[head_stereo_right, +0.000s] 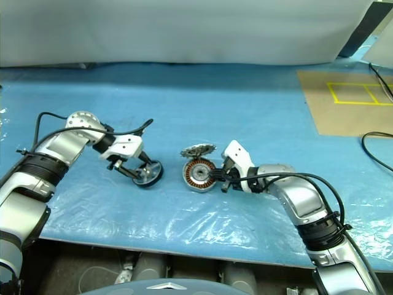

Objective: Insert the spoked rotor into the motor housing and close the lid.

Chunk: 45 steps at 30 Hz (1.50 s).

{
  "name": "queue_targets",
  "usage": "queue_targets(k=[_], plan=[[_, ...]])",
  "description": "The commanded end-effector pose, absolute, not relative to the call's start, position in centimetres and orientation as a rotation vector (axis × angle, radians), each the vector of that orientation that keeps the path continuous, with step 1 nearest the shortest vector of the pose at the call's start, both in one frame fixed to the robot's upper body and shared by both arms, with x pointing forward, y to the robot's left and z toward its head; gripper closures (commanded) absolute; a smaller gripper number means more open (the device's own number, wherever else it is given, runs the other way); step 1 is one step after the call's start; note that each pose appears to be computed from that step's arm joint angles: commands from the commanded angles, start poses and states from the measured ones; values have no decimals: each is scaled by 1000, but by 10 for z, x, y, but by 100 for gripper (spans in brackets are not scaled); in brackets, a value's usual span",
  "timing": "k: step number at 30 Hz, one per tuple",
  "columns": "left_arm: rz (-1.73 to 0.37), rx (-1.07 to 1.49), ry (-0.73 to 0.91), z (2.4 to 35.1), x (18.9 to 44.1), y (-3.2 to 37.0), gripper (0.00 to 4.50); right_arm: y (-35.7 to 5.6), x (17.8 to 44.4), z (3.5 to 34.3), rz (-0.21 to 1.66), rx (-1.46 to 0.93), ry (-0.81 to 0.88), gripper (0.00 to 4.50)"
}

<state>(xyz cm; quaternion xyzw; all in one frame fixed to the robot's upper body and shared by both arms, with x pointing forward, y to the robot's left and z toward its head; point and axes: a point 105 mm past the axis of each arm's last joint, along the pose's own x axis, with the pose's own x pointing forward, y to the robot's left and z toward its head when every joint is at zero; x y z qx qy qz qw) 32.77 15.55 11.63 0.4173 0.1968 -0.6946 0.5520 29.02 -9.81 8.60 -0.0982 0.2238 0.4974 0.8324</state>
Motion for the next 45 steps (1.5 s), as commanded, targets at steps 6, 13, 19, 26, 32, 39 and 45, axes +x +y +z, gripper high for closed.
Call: queue_targets(k=[6,13,19,26,32,39,45], plan=[[-1595,1031,468,115,333,158,190,-102,291,83,1029,-225,486,450],[-1545,1043,486,110,340,159,190,-104,289,80,1024,-227,493,450],[-1554,1041,490,105,339,157,190,-105,289,81,1019,-230,491,450],[-1603,1018,490,102,333,153,244,-105,288,88,1033,-190,484,450],[-1545,1018,459,97,338,151,319,-107,284,102,1068,-142,456,450],[-1544,1016,444,92,335,153,319,-112,287,115,1049,-93,439,450],[-1612,881,365,102,321,147,319,-118,279,120,1067,-66,446,450]])
